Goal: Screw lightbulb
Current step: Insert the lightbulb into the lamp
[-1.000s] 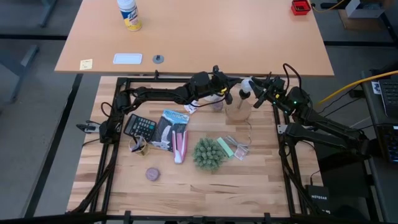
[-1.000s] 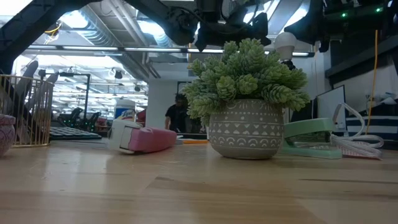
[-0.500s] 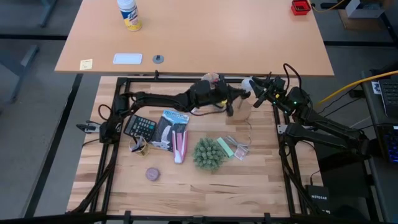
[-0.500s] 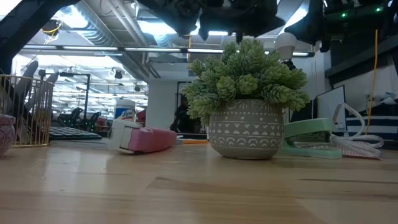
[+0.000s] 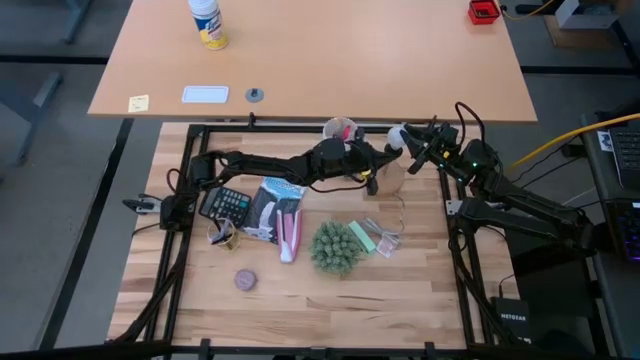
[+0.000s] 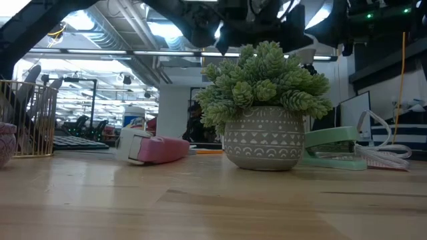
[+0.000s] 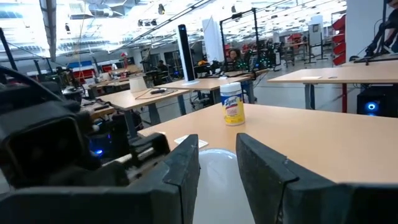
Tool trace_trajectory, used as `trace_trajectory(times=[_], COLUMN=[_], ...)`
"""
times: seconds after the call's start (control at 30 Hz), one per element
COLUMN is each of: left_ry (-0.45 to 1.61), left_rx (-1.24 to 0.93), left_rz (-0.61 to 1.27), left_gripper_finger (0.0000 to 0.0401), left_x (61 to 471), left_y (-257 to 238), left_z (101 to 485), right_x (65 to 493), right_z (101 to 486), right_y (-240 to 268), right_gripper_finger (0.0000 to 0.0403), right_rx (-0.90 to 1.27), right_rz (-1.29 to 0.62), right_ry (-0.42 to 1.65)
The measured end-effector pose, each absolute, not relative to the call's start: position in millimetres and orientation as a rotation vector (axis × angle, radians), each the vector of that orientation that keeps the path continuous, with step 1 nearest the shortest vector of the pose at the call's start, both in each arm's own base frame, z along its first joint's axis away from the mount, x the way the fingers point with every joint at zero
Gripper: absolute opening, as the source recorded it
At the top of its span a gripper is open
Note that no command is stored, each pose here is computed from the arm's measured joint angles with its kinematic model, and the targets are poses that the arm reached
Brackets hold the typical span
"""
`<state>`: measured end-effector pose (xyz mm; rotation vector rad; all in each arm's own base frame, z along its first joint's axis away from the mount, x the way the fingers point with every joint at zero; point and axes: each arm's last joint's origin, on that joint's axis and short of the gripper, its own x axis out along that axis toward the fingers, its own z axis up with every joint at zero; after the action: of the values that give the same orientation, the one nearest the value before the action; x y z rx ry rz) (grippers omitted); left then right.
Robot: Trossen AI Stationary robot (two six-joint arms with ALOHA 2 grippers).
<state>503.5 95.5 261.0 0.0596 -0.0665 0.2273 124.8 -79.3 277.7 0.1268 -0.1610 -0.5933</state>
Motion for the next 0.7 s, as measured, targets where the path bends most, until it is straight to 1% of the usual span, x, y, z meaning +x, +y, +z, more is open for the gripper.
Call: trace_trajectory(times=[0.33, 0.7], left_ry=[-0.118, -0.105], left_rx=[0.062, 0.084], left_rz=[0.287, 0.405], left_gripper_finger=[0.0000, 0.0000], left_x=[501.0, 498.7], left_y=[105.0, 114.2], left_z=[265.9, 265.5], right_x=[124.8, 124.6], right_z=[277.6, 277.0], right_y=[-79.1, -79.4], right_gripper_finger=[0.0113, 0.0113], right_rx=[0.127, 0.129], right_rz=[-0.588, -0.597], right_ry=[-0.159, -0.152])
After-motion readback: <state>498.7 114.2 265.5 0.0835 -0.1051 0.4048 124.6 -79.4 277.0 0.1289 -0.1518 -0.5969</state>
